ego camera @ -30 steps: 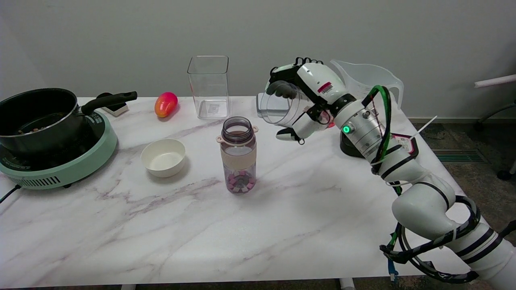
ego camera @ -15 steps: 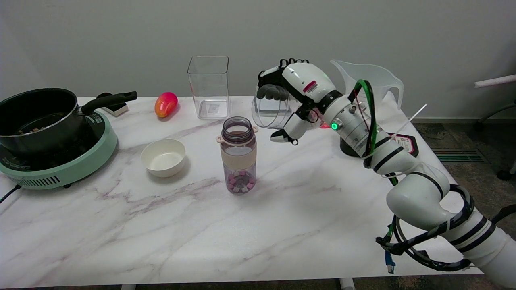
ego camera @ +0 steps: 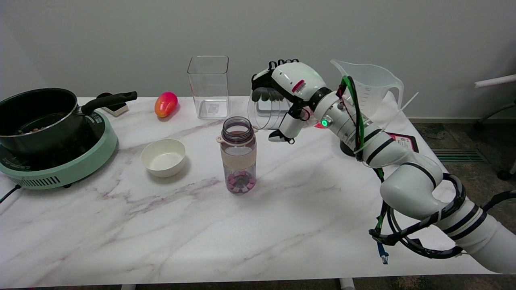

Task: Pour the contents of the measuring cup into the bottle.

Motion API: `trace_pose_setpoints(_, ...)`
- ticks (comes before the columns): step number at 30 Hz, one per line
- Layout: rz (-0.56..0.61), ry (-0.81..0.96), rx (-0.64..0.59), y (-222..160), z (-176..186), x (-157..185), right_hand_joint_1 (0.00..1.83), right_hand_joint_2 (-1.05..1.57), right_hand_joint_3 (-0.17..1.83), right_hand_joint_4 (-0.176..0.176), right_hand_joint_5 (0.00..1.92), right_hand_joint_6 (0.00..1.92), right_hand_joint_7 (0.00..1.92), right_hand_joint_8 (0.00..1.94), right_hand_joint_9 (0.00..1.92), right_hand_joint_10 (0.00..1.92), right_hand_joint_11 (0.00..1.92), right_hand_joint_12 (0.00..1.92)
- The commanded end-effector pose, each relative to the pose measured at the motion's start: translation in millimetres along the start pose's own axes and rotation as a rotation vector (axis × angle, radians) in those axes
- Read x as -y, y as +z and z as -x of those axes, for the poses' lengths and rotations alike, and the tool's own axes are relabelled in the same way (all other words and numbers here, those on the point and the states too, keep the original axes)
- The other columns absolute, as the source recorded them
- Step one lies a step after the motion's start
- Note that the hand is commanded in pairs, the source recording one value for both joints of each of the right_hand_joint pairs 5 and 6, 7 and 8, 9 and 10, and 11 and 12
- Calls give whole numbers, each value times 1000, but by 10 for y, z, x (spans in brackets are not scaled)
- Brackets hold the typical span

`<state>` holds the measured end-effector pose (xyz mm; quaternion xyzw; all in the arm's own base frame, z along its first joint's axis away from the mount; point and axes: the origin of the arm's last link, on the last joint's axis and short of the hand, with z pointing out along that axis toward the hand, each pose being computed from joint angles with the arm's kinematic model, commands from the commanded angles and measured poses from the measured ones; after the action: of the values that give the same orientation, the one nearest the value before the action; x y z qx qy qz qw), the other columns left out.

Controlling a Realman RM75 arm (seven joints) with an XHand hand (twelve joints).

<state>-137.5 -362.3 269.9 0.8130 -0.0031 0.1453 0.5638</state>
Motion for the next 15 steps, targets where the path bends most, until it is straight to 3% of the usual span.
trace_pose_setpoints(1,-8,-116,1,115,-102,-3,1558,165,1394,0,1277,1277,1295,1295,1224,1224,1013,1013)
trace_pose_setpoints(15,-54,-194,-14,176,-202,172,1559,163,1398,0,1278,1278,1295,1295,1225,1225,1014,1014)
